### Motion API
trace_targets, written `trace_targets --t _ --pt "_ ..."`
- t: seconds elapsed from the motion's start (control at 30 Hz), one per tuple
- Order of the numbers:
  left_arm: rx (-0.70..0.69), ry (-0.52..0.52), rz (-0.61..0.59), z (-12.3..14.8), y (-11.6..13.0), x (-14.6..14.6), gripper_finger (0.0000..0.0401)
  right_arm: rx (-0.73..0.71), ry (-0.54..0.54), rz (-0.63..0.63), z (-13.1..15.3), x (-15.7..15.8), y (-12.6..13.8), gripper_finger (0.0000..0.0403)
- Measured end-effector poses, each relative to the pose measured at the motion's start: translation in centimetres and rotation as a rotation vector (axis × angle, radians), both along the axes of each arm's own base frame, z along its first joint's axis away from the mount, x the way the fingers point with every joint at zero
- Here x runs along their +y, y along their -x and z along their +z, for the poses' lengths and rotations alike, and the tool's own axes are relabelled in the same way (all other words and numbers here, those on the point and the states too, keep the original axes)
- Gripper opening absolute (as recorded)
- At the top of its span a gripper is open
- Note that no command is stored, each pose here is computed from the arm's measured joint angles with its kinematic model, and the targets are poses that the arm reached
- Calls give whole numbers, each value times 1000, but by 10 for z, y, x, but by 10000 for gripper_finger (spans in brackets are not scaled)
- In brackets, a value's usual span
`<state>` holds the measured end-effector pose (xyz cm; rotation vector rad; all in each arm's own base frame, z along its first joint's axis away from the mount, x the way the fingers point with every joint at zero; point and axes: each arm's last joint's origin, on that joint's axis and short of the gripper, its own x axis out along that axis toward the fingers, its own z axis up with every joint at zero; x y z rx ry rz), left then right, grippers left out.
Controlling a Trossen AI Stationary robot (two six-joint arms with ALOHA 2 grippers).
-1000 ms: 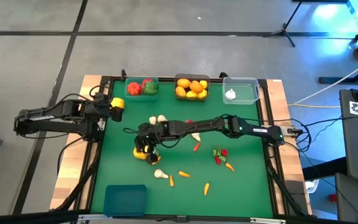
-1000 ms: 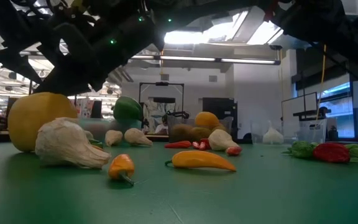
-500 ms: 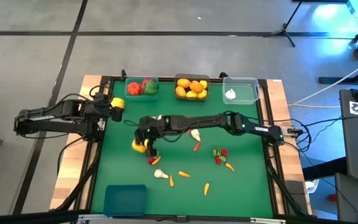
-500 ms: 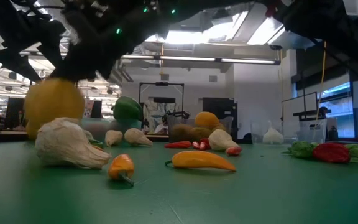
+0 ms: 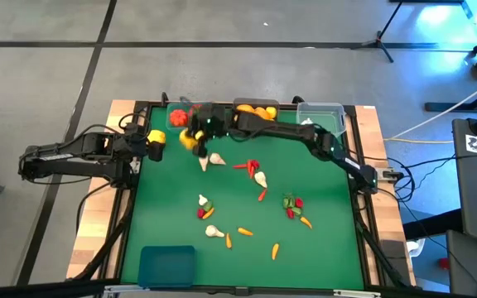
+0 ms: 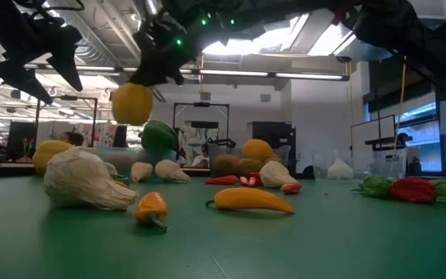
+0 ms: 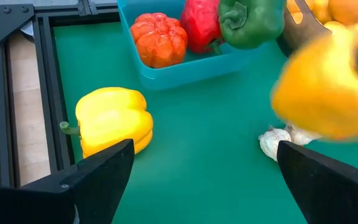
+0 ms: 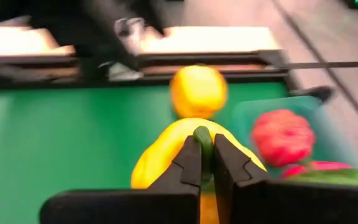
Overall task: Sort produce into baskets
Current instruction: Put the yellow bell pepper into the light blue bin
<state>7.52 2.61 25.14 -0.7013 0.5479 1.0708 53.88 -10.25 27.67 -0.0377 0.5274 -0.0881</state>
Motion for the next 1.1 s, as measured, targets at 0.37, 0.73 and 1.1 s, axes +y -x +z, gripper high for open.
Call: trace_targets --t 0.37,0.73,1.1 --pt "21 -35 -5 0 0 1 388 -304 -22 -223 28 -81 11 1" --pt "-13 -33 52 1 1 1 388 -369 -92 -146 14 -124 18 1" --pt "-39 -46 104 1 1 2 388 -457 -239 -159 -19 -160 17 1"
